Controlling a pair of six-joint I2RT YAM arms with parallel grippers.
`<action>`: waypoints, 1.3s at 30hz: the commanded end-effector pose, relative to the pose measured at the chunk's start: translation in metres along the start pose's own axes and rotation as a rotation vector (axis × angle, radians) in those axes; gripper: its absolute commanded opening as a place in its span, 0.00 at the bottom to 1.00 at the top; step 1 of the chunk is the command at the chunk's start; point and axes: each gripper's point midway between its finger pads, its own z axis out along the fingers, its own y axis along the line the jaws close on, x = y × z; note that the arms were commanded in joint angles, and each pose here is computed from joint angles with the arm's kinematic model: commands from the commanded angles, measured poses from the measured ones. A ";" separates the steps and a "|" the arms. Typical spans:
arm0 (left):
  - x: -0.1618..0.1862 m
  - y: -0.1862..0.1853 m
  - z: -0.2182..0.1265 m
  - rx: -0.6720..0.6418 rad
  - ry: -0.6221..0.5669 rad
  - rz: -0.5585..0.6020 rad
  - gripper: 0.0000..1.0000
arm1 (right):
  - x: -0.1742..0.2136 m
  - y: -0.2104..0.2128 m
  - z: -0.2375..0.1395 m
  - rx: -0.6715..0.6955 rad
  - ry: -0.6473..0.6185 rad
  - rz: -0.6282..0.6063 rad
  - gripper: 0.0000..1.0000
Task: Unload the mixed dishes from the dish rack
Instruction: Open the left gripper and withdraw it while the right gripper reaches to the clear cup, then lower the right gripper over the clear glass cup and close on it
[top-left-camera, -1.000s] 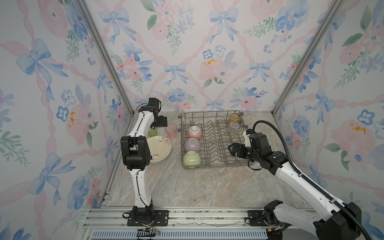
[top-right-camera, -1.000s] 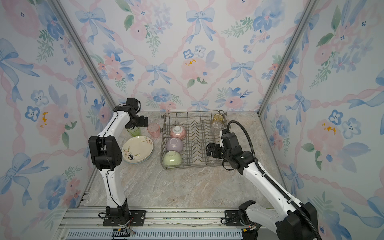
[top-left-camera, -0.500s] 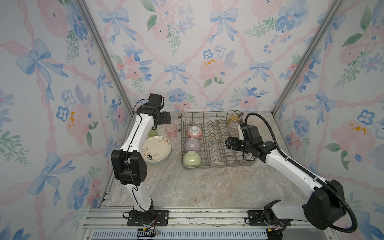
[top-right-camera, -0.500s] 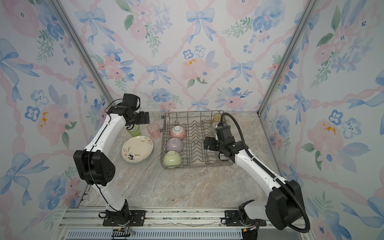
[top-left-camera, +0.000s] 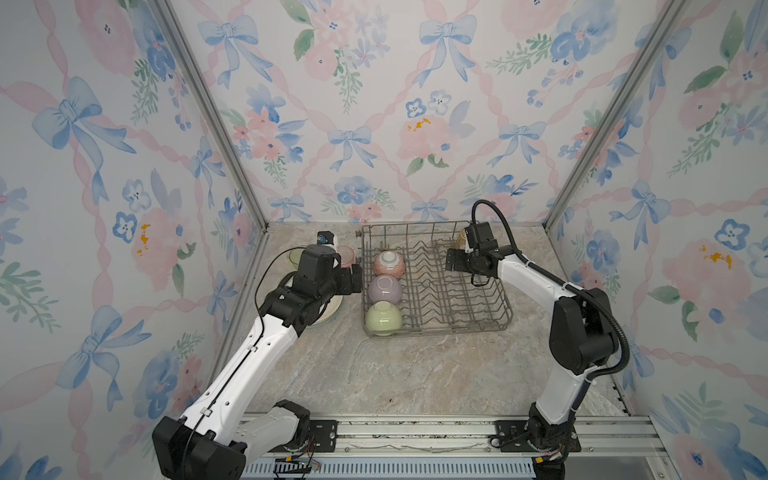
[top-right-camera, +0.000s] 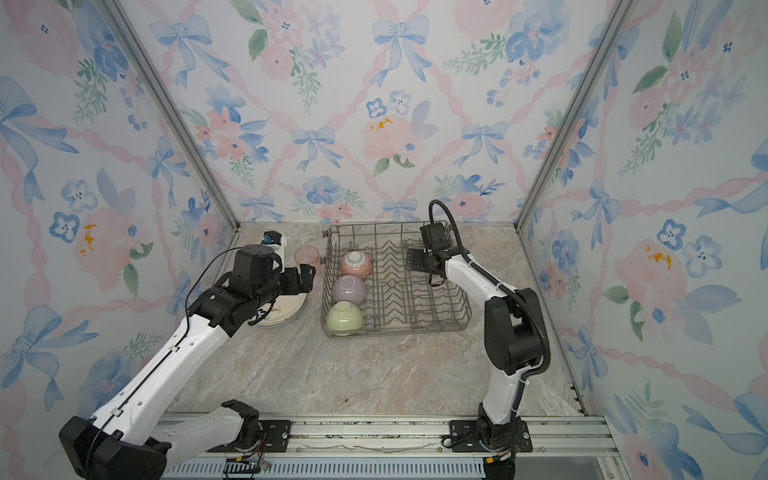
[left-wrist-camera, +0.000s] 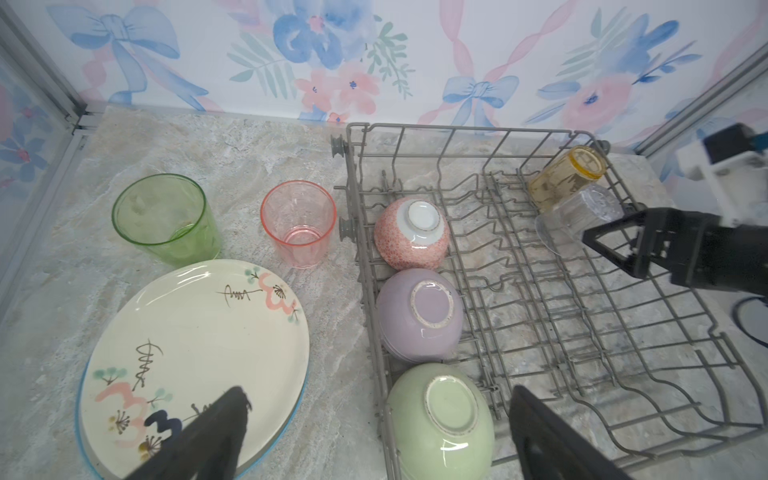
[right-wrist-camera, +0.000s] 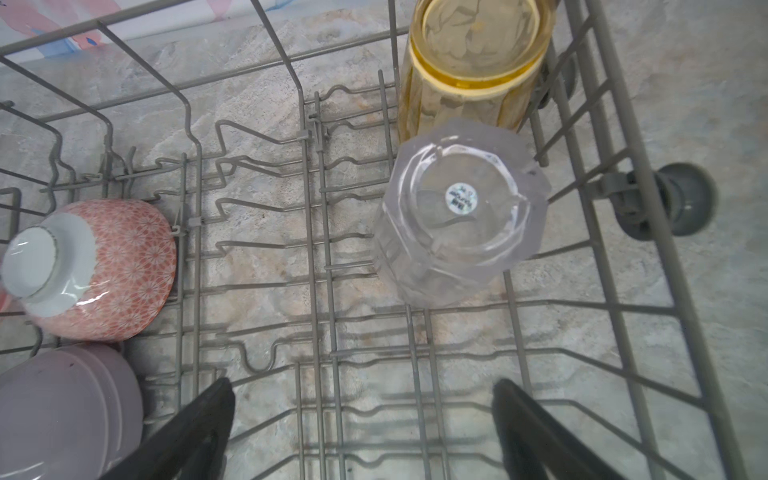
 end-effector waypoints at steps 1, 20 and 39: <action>-0.001 -0.013 -0.002 0.080 -0.069 -0.075 0.98 | -0.009 -0.016 0.003 0.098 -0.010 -0.017 0.99; 0.003 -0.012 -0.021 0.093 -0.114 -0.058 0.98 | -0.019 -0.033 0.040 0.203 -0.073 0.042 0.97; 0.015 -0.008 -0.017 0.083 -0.091 -0.086 0.98 | -0.039 -0.038 0.076 0.225 -0.159 0.088 0.83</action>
